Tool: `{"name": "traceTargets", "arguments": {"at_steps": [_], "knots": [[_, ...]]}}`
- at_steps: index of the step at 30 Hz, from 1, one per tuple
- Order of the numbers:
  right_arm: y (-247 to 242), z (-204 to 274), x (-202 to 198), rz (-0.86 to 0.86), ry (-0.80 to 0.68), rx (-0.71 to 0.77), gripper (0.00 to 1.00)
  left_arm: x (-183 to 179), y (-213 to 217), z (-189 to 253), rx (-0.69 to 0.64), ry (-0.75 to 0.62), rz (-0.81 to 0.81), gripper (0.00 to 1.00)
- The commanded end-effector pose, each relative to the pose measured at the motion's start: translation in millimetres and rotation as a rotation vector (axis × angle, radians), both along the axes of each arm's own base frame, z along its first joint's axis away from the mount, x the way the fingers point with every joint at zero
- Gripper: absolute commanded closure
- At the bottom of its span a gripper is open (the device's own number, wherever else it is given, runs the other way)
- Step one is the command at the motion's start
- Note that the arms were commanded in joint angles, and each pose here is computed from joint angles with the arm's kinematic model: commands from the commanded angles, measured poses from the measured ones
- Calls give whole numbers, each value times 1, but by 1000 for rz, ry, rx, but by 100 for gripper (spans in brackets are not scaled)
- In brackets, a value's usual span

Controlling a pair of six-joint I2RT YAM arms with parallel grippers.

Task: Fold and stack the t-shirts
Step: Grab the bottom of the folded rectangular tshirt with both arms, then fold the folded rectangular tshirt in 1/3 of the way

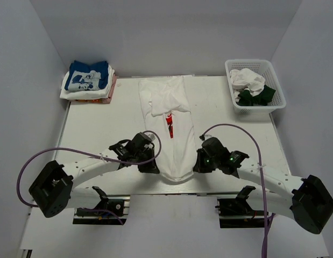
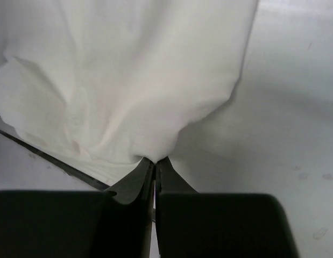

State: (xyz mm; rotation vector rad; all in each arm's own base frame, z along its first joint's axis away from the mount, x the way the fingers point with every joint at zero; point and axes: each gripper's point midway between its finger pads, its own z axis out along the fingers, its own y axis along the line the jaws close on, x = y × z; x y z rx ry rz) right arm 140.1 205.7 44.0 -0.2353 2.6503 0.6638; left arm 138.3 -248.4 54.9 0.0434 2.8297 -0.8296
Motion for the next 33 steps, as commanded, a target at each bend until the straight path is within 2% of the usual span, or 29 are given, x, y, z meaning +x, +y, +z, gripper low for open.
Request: {"name": "traceTargets", "arguments": {"at_steps": [1, 4, 5, 8, 9, 12, 14, 17, 18, 19, 24, 33], "knots": [[6, 39, 46, -60, -197, -12, 100, 31, 3, 30, 26, -141, 60, 100], [8, 66, 82, -147, -304, -31, 100, 68, 13, 54, 105, -251, 181, 100], [7, 65, 90, -168, -321, -54, 100, 79, 22, 51, 169, -266, 220, 100], [15, 91, 123, -242, -420, -23, 100, 110, 25, 68, 215, -335, 306, 100], [16, 98, 134, -264, -452, -13, 100, 120, 30, 62, 264, -331, 330, 100], [25, 118, 170, -302, -533, -14, 100, 164, 40, 94, 325, -415, 429, 100], [30, 123, 187, -286, -558, -38, 100, 184, 43, 90, 368, -427, 419, 100], [40, 147, 218, -301, -602, -28, 100, 214, 35, 100, 358, -449, 426, 100], [42, 134, 227, -301, -584, -48, 100, 223, 39, 100, 363, -446, 447, 100], [47, 148, 238, -312, -610, -24, 100, 228, 39, 98, 365, -442, 440, 100], [49, 138, 276, -314, -596, -50, 100, 270, 40, 108, 331, -475, 471, 100], [57, 99, 327, -292, -512, -98, 100, 318, 48, 69, 357, -437, 461, 99]]}}
